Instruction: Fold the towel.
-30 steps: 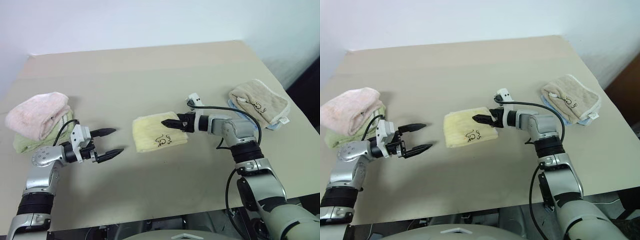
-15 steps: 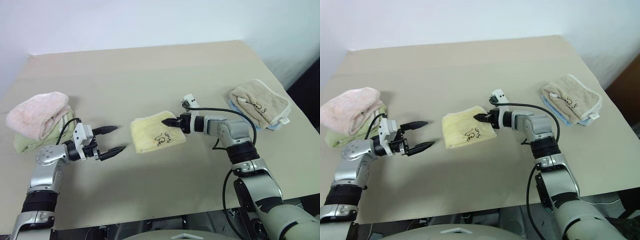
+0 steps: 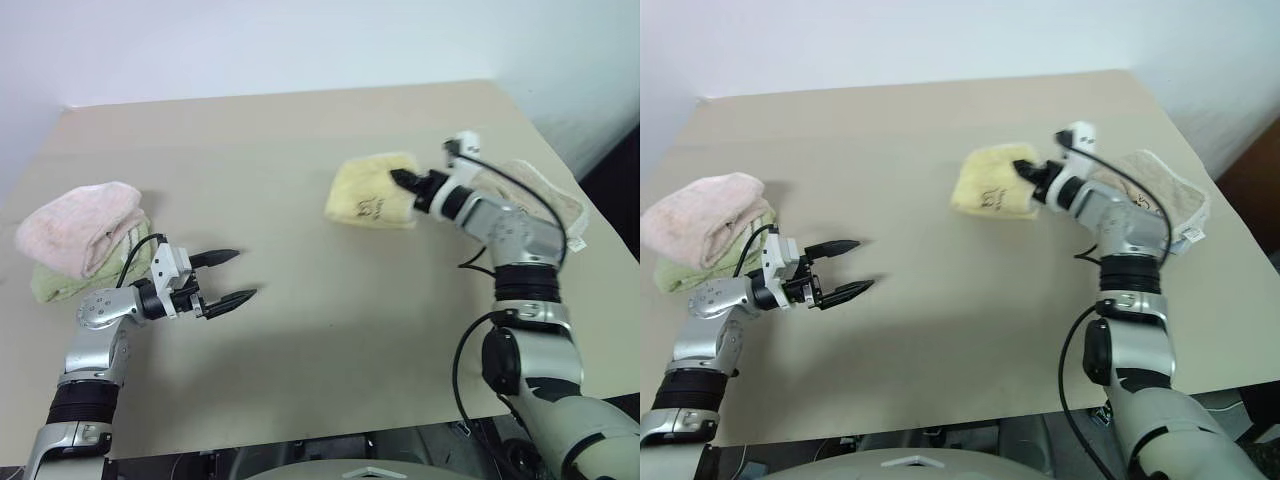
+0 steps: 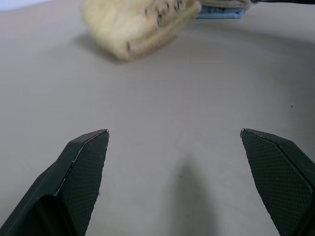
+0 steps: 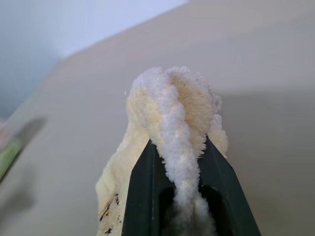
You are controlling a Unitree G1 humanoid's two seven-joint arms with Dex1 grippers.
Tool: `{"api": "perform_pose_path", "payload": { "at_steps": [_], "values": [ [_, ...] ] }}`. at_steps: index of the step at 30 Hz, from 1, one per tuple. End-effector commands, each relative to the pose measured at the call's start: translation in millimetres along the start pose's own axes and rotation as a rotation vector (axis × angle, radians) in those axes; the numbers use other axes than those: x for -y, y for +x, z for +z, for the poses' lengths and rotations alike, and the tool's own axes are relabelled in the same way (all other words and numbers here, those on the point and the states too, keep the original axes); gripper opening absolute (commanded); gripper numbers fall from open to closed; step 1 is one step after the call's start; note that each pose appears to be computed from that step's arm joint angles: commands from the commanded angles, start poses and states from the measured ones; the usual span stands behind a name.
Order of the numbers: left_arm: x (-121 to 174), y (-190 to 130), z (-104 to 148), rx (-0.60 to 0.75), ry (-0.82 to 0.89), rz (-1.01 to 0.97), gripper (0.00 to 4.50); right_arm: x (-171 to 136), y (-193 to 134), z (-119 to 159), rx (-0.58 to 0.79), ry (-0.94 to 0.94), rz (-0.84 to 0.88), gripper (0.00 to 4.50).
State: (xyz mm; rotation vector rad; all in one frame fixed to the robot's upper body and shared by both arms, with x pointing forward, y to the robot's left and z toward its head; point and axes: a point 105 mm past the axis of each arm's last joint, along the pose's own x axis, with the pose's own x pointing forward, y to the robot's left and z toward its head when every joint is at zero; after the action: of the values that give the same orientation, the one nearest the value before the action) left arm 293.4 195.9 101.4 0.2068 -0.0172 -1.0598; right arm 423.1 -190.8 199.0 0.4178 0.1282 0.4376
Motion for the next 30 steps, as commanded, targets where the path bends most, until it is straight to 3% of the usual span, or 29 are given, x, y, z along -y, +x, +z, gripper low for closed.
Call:
{"api": "perform_pose_path", "payload": {
  "at_steps": [1, 5, 9, 18, 30],
  "values": [
    [-0.3, 5.6, 10.9, 0.02, 0.039, -0.011, 4.5, 5.3, -27.6, 55.8, 0.18, -0.022, -0.074, 0.02],
    [1.3, 7.9, 9.1, 0.017, 0.032, -0.02, 4.5, 31.7, -68.3, 85.6, 0.278, -0.013, -0.223, 0.02],
    [1.7, 10.1, 10.0, 0.018, 0.026, -0.027, 4.5, 48.6, -101.1, 92.6, 0.29, -0.01, -0.311, 0.02],
    [1.2, 15.9, 15.0, 0.018, 0.024, -0.046, 4.5, 86.2, -143.5, 60.8, 0.189, -0.035, -0.478, 0.02],
    [2.6, 21.2, 19.1, 0.024, 0.026, -0.048, 4.5, 138.6, -160.8, 32.1, 0.189, 0.02, -0.684, 0.02]
  ]
}}
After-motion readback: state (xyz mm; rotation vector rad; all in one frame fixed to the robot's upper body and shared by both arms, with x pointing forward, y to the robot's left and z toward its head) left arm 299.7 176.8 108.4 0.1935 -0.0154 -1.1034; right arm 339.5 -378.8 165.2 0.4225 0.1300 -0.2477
